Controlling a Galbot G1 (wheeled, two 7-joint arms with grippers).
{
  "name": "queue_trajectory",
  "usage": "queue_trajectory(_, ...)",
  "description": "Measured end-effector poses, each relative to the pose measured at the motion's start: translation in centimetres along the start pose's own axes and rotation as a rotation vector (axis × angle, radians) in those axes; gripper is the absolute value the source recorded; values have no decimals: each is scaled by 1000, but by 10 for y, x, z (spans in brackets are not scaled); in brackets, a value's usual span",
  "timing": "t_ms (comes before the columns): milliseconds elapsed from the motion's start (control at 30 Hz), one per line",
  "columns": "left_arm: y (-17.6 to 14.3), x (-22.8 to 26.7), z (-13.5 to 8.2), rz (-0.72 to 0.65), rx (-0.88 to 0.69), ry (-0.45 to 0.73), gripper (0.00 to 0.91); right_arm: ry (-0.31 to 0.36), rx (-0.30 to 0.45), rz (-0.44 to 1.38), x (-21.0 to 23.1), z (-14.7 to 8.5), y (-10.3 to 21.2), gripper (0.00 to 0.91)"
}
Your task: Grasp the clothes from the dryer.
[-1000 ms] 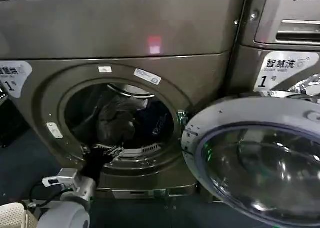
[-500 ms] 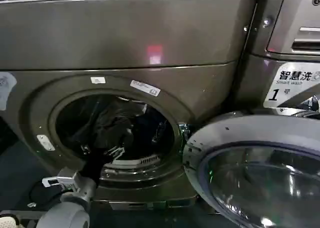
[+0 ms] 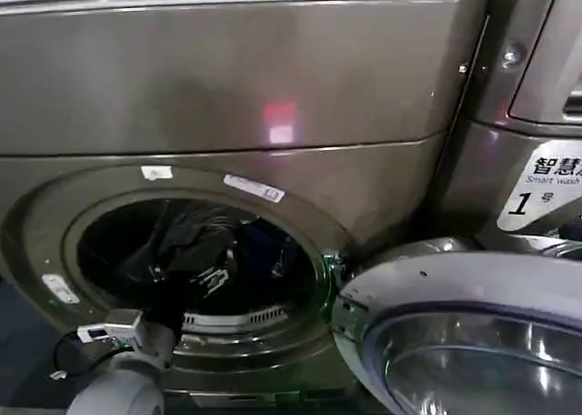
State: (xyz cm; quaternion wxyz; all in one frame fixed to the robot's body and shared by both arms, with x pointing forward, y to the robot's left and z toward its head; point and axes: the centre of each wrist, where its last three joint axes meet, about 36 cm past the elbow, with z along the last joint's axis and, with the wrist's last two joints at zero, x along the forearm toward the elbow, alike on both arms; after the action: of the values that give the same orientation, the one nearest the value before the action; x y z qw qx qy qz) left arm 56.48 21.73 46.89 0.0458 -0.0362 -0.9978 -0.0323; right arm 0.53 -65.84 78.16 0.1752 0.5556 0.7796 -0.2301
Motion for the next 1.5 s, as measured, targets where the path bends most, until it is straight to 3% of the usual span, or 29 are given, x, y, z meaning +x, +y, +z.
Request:
queue_trajectory(500,6,-94,0,22,-60,74,907,-1,-3,-2,-5,2,0,907)
queue_trajectory(833,26,-142,-7,236,-231,223,907,-2,-12,-3,-9,3,2,907)
queue_trajectory(1167,37,-186,-35,537,-581,401,907,-1,-6,8,-9,3,-4,907)
queue_trajectory(1500,68,-206,-72,694,-978,617,907,-3,-4,6,-9,2,-3,907)
